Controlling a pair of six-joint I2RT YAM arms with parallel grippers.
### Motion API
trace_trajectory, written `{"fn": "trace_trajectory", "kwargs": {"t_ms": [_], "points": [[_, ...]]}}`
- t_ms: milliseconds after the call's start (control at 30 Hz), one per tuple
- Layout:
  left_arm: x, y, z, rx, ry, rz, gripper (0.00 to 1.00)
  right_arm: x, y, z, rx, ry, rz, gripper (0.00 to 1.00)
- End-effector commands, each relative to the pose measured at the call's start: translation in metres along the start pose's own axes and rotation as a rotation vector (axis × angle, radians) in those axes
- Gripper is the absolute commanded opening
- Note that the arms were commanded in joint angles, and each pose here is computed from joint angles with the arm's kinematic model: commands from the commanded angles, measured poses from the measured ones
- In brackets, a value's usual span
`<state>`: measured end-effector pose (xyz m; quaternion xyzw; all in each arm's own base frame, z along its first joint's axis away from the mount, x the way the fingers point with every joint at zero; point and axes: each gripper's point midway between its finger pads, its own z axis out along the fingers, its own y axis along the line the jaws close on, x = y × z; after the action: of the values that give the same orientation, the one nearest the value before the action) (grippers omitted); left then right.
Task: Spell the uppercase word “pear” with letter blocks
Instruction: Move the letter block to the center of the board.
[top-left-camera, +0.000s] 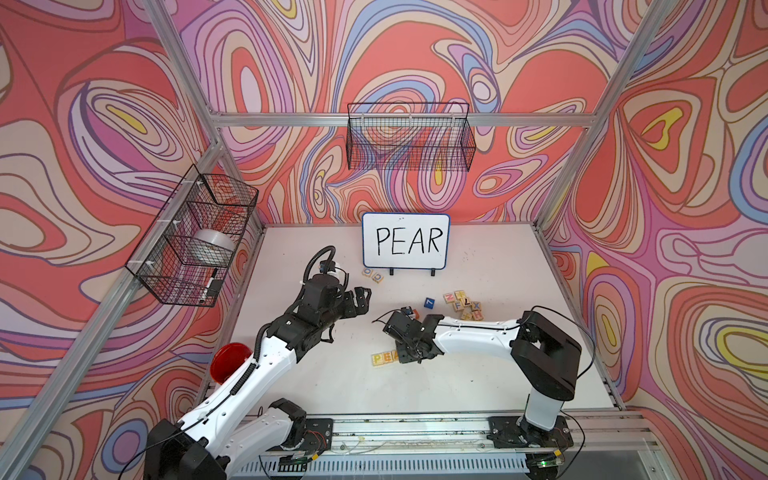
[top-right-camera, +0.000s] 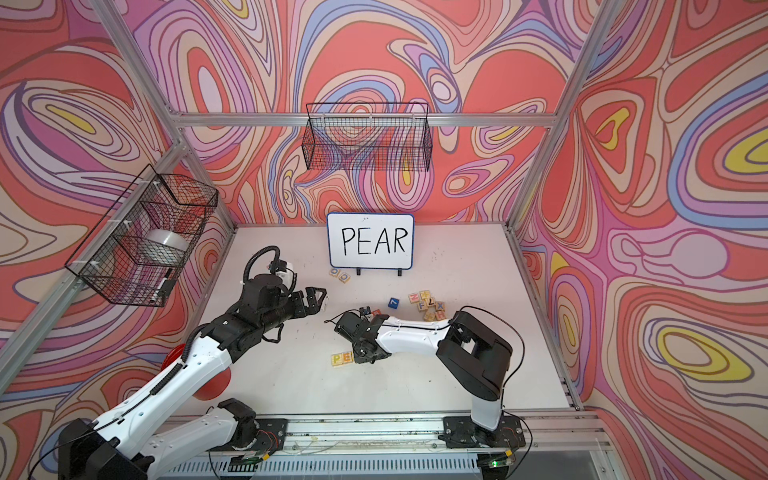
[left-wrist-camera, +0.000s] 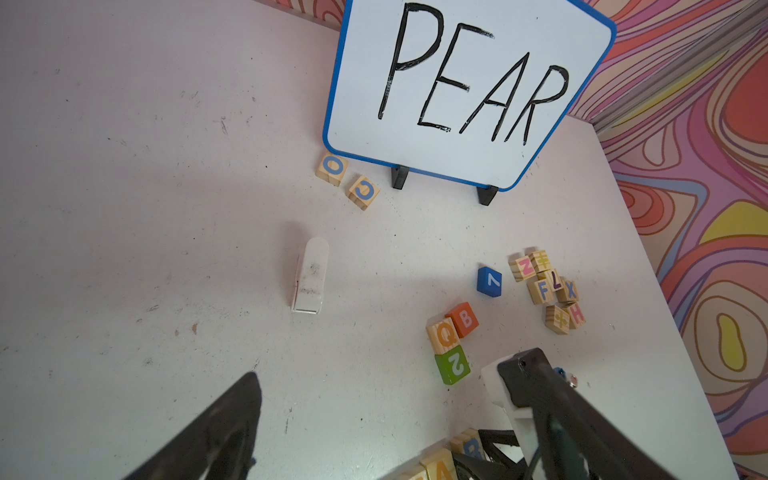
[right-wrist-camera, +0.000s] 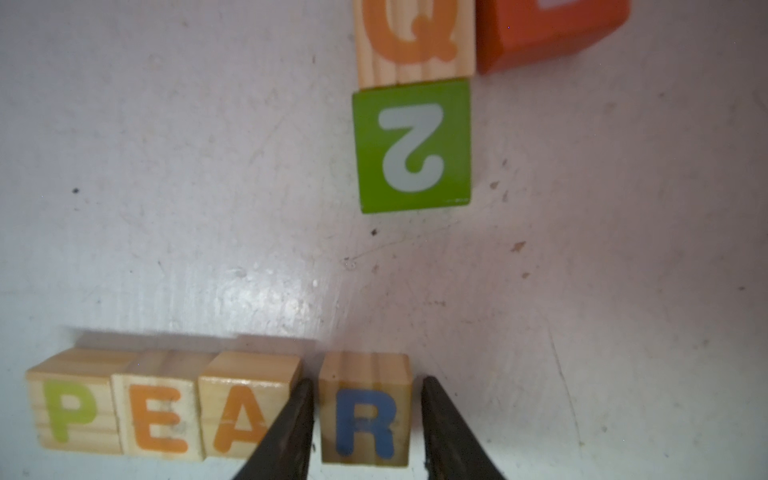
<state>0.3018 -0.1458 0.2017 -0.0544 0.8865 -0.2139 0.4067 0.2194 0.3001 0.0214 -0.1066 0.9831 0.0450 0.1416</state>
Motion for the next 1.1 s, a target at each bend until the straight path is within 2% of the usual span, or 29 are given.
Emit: {"fn": "trace_trajectory", "kwargs": {"t_ms": [0,67,167,333,600,800,900,1067], "points": [[0.005,0.006,0.002,-0.024,0.015,-0.005,0.96,-0.009,-0.001,-0.016,0.006,-0.049,0.014,0.45],[0.005,0.006,0.002,-0.024,0.017,-0.003,0.96,-0.017,-0.001,-0.031,-0.006,-0.090,0.024,0.47],[0.004,0.006,0.002,-0.025,0.016,-0.005,0.96,-0.026,-0.007,-0.047,0.003,-0.142,0.037,0.55],[0.004,0.007,0.003,-0.035,0.018,-0.007,0.96,-0.038,-0.041,-0.063,0.136,-0.199,0.060,0.66],[0.004,0.009,0.003,-0.050,0.028,-0.008,0.96,-0.027,-0.073,-0.046,0.148,-0.123,0.071,0.70],[0.004,0.007,0.008,-0.048,0.043,-0.007,0.96,-0.010,-0.074,-0.027,0.142,-0.050,0.054,0.74],[0.004,0.006,0.009,-0.048,0.047,-0.004,0.96,-0.008,-0.074,-0.024,0.140,-0.050,0.061,0.80],[0.003,0.006,0.009,-0.048,0.047,0.001,0.96,-0.003,-0.073,-0.019,0.132,-0.032,0.060,0.81]]}}
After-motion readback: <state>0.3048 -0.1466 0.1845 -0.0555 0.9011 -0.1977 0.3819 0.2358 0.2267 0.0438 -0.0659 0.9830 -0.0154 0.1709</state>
